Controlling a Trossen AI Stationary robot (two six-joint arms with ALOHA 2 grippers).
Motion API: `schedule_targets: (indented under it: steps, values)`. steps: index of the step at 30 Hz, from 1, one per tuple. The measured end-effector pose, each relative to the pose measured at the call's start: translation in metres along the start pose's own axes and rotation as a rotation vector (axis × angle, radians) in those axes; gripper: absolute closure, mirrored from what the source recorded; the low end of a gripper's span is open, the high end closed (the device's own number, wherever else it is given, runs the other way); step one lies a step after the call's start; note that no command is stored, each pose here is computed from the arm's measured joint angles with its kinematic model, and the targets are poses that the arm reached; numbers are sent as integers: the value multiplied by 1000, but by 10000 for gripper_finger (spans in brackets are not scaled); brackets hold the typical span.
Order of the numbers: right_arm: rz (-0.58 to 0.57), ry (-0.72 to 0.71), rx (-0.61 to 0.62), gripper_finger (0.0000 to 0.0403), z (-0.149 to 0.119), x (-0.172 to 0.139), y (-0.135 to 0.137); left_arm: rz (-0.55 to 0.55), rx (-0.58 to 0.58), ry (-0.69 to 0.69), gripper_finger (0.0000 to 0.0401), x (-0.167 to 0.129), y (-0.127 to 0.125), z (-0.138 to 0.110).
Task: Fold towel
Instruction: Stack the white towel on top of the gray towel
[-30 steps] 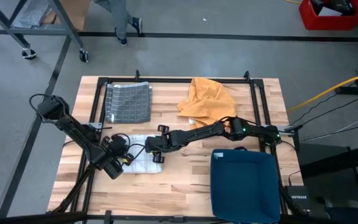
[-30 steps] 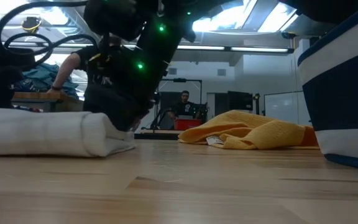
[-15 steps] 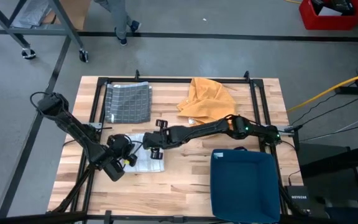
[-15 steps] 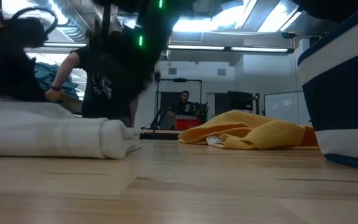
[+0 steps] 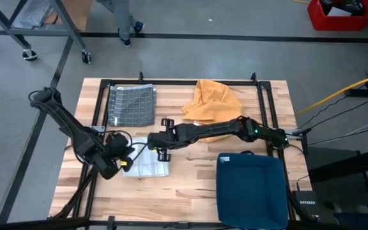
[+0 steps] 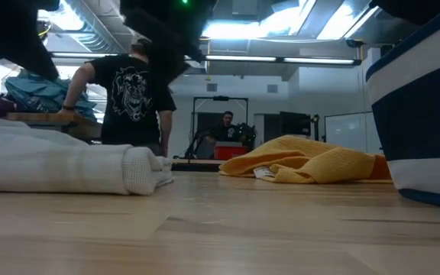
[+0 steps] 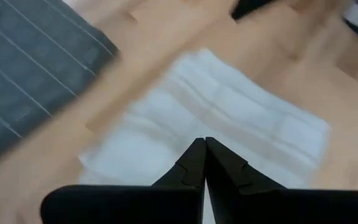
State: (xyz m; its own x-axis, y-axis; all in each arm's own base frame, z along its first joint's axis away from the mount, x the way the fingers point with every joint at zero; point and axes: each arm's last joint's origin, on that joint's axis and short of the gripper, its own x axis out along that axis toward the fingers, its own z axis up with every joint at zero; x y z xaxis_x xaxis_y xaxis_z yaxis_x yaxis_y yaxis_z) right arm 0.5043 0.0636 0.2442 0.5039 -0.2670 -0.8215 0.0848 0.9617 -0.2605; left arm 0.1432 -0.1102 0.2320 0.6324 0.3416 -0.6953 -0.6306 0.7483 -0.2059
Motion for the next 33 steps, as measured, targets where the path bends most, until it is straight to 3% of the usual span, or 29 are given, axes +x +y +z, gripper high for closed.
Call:
schedule_targets:
  steps: [4,8,17,22,26,28,31,33]
  values:
    - [43,66,-108,391,-5,-11,8,-171,-92,187,400,-11,-5,5]
    - [57,111,-224,391,-11,-14,16,-264,-85,269,400,-16,-9,6]
    - [55,103,-218,389,-10,-14,13,-273,17,271,399,-16,-8,6]
    - [111,120,-186,355,-11,-11,5,-261,141,343,395,-16,-3,2]
    - [90,130,-65,296,-10,-9,-2,-191,268,459,352,-16,9,-3]
    - [67,137,62,265,-10,-8,-5,-144,306,509,318,-16,15,-5]
    - [100,200,300,232,-14,-7,-8,-83,299,562,269,-17,22,-6]
    - [190,278,415,219,-18,-6,-10,-45,228,585,244,-17,24,-7]
